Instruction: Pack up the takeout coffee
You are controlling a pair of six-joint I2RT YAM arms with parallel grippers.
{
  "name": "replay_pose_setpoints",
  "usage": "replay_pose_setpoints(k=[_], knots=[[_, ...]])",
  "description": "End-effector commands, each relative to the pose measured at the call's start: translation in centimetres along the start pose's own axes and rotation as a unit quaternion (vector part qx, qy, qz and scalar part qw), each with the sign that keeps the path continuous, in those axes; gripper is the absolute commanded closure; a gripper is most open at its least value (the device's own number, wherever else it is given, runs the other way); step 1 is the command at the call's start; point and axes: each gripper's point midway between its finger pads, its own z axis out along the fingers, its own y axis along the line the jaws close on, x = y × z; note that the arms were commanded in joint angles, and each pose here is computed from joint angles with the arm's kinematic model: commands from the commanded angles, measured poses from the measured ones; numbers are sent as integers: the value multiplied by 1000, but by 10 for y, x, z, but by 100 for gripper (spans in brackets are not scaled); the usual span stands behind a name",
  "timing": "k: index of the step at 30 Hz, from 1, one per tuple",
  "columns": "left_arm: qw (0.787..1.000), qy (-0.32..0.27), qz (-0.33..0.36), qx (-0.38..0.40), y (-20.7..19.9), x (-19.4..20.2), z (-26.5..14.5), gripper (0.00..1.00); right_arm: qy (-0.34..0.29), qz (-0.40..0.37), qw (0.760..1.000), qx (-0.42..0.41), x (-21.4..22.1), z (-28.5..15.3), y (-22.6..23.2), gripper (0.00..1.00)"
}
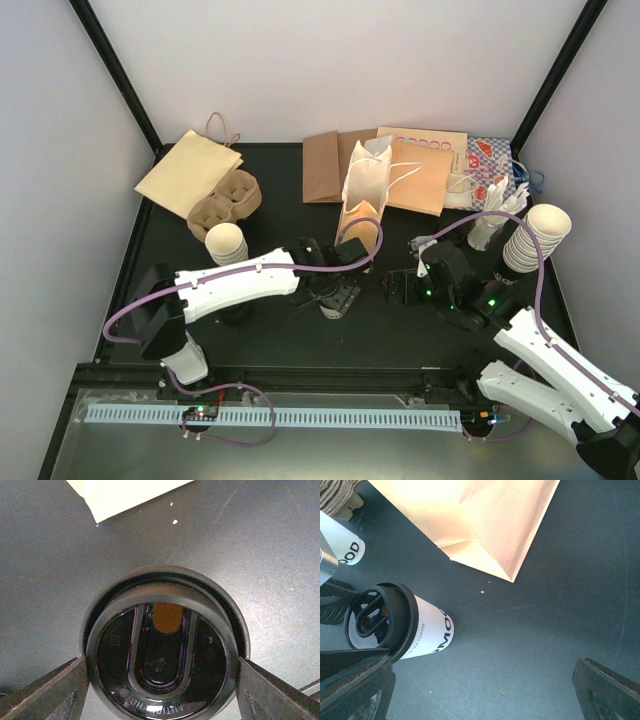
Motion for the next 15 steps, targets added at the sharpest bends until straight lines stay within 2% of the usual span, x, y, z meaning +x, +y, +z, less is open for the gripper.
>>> replay_pose_setpoints(k=[1, 4, 8, 15], knots=[[1000, 6, -8, 3, 0, -1, 0, 20, -12, 0, 1000, -12, -5, -4, 5, 1], [1000, 12, -10, 9, 0, 0, 1, 20, -14, 1, 1000, -14, -5, -7, 5, 1], [1000, 11, -14, 7, 3, 0, -1, 25, -16, 2, 1000, -12, -5, -9, 4, 1], [1000, 8, -27, -11, 21, 3, -8, 26, -14, 5, 1000, -16, -5, -8, 5, 1]])
